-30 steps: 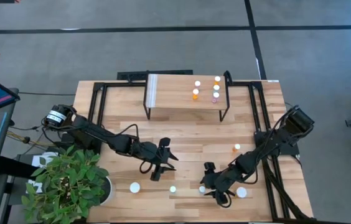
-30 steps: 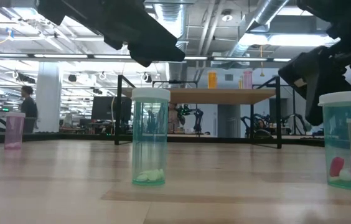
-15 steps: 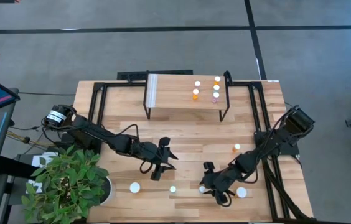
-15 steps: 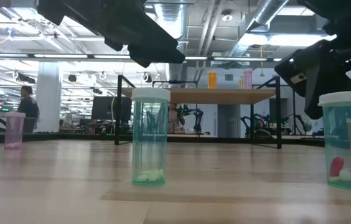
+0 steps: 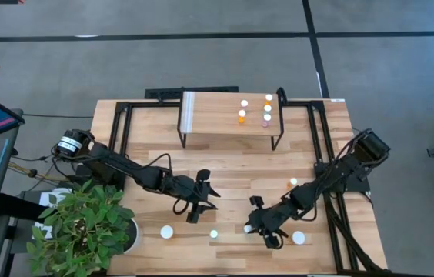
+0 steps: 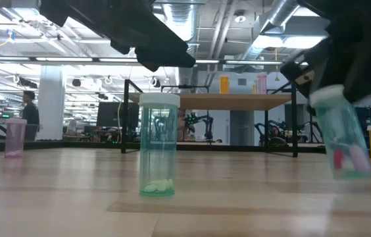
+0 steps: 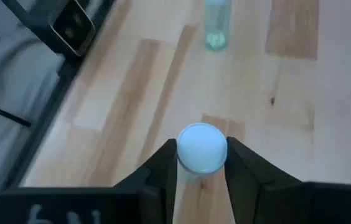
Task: Pick and place medicine bottles onto shelf by color
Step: Put the right green pill bottle on the shelf
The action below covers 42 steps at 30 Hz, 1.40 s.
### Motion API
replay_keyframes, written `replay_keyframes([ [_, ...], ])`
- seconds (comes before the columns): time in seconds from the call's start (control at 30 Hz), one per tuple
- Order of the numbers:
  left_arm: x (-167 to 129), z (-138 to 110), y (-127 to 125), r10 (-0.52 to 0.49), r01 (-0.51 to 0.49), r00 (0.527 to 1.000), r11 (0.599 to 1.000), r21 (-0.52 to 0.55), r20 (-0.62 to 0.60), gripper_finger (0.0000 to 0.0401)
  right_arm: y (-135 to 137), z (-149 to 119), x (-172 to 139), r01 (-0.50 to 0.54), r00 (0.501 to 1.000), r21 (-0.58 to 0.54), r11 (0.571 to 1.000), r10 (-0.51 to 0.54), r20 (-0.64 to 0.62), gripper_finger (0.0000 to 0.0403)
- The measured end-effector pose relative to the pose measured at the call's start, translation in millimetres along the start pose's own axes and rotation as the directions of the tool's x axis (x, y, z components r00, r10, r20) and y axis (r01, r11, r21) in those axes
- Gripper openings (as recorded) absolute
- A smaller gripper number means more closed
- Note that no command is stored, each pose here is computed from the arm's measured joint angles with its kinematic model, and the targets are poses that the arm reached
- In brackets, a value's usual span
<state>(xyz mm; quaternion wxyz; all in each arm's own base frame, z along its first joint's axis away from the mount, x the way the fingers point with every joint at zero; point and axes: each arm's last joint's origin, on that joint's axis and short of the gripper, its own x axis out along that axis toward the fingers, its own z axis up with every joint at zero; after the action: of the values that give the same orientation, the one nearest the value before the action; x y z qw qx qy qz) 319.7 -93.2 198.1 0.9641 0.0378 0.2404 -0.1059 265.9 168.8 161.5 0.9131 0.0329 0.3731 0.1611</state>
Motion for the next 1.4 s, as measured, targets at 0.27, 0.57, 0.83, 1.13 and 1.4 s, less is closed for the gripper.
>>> replay_keyframes([
  [0.27, 0, -1, 0, 0.000, 0.000, 1.000, 1.000, 0.000, -0.005, 0.0194, -9, 23, -43, 0.002, 0.997, -0.059, 0.998, 0.002, 0.081, 0.0135],
  [0.57, 0, -1, 0, 0.011, -0.011, 1.000, 1.000, -0.003, -0.011, 0.0194, -48, 52, -134, 0.305, 0.908, -0.137, 0.943, -0.244, 0.341, 0.0131],
  [0.83, 0, -1, 1, 0.019, -0.019, 1.000, 1.000, -0.005, -0.010, 0.0194, -103, 69, -205, 0.604, 0.707, -0.018, 0.797, -0.525, 0.473, 0.0134],
  [1.13, 0, -1, 2, 0.029, -0.029, 1.000, 1.000, -0.007, -0.006, 0.0194, -157, 94, -243, 0.706, 0.666, 0.049, 0.707, -0.685, 0.296, 0.0138],
  [1.4, 0, -1, 2, 0.029, -0.029, 1.000, 1.000, -0.005, -0.007, 0.0194, -213, 84, -236, 0.706, 0.688, 0.092, 0.702, -0.711, 0.145, 0.0136],
])
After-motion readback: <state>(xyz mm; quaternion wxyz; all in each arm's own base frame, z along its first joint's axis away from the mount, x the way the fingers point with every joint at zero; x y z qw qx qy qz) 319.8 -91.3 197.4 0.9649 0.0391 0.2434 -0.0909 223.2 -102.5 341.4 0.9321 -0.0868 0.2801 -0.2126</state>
